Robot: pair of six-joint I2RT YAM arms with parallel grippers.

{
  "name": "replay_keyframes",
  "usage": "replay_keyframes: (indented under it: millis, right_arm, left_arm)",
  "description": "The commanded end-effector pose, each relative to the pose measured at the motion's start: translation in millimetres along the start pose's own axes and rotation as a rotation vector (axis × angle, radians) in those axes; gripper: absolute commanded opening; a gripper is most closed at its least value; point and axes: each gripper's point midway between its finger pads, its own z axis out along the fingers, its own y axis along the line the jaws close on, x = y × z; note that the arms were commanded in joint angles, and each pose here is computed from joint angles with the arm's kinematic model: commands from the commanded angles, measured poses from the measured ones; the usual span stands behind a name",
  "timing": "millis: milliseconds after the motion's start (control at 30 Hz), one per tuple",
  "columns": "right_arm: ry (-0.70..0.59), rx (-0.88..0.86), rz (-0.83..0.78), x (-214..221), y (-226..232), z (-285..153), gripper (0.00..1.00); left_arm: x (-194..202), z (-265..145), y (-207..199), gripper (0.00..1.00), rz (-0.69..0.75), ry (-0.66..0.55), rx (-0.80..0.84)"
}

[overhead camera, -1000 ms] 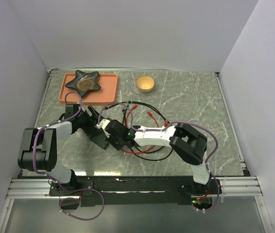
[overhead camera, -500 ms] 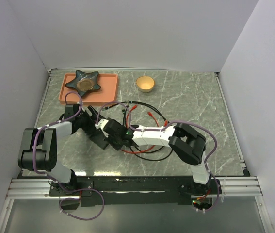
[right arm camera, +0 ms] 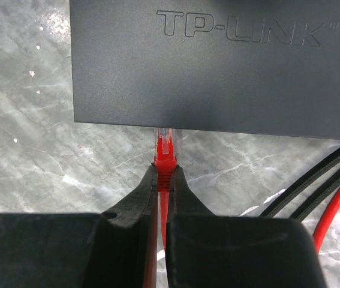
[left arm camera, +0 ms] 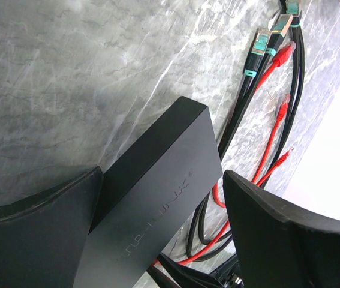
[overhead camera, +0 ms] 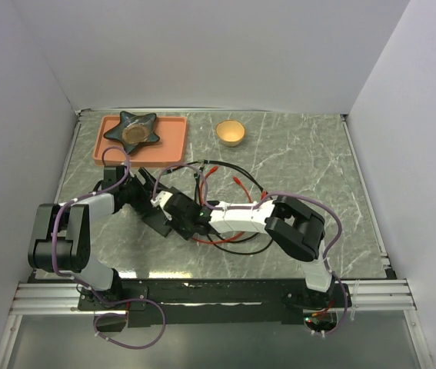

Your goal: Insert the plug into the switch port

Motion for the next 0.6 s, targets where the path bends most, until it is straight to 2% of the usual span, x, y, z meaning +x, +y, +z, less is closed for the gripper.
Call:
replay_keyframes:
  millis: [0,567]
  right_arm:
    - [-0.103,-0.04,-0.03,-24.6,10.2,-12.4,0.0]
    - [-0.143,0.009,-0.022,-39.6,4.1,-17.1,0.0]
  left_arm:
    - [25.2,-1.4,29.7,0.9,-0.062,0.074,-0.117]
    - [27.7,0.5,37.2,0.9,-0.053,0.086,-0.141]
